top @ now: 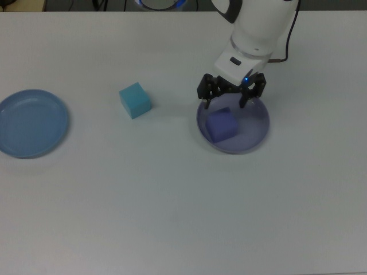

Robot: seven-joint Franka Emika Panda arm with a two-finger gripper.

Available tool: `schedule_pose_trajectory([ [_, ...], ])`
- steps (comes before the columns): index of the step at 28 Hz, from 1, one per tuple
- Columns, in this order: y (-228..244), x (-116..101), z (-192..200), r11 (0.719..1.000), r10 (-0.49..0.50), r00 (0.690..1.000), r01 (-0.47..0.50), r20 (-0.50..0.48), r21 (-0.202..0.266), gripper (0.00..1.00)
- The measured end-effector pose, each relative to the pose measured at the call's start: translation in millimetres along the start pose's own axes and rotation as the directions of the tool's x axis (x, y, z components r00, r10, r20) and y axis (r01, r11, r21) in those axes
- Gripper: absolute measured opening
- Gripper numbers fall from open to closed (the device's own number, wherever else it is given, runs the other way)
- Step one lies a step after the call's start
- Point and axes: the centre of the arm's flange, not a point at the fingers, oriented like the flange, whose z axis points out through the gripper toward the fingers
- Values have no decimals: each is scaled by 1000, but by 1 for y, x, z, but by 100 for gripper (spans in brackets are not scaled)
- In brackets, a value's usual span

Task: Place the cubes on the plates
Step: 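Carry the purple cube onto the lavender plate and release it, then move the gripper over the teal cube and lower onto it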

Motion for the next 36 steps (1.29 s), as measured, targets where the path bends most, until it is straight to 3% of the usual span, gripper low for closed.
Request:
schedule_pose_trajectory([
  [9, 104, -3, -10, 992, -123, 992, 124, 30, -20, 100],
  [19, 202, -36, -6, 958, -286, 957, 283, 49, 49, 100],
  [27, 240, -60, 13, 914, -403, 912, 397, 79, 84, 100],
  [31, 238, -72, 31, 882, -467, 878, 456, 104, 116, 100],
  [36, 232, -84, 47, 867, -495, 859, 477, 131, 145, 100],
])
